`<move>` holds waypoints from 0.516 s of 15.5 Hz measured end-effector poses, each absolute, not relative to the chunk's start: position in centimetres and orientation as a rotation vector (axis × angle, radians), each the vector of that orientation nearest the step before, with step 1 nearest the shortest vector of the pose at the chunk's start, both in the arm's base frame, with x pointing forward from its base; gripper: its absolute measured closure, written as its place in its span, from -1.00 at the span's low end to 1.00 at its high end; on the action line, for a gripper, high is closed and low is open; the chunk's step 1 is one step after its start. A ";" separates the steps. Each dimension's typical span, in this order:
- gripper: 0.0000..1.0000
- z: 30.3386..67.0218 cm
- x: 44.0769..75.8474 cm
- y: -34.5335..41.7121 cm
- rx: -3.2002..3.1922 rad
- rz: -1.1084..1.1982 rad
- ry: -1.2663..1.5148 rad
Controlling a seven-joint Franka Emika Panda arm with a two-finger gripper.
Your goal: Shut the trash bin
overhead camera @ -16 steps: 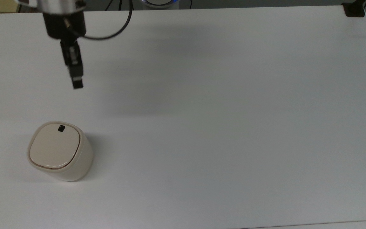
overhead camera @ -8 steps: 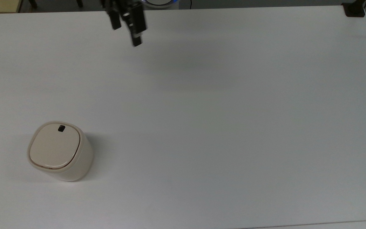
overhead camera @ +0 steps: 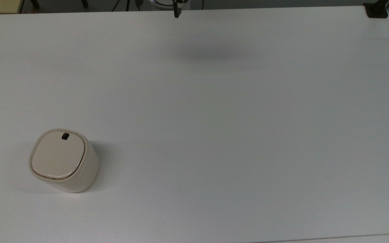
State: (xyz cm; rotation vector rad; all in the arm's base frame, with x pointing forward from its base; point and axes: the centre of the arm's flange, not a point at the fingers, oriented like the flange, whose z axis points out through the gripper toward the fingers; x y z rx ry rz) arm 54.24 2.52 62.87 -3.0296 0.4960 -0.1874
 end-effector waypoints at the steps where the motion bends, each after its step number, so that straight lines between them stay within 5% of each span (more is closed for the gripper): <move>1: -1.00 62.7 54.3 2.2 -3.062 -0.192 0.395; 8: -1.00 61.5 55.5 0.2 -3.137 -0.172 -0.042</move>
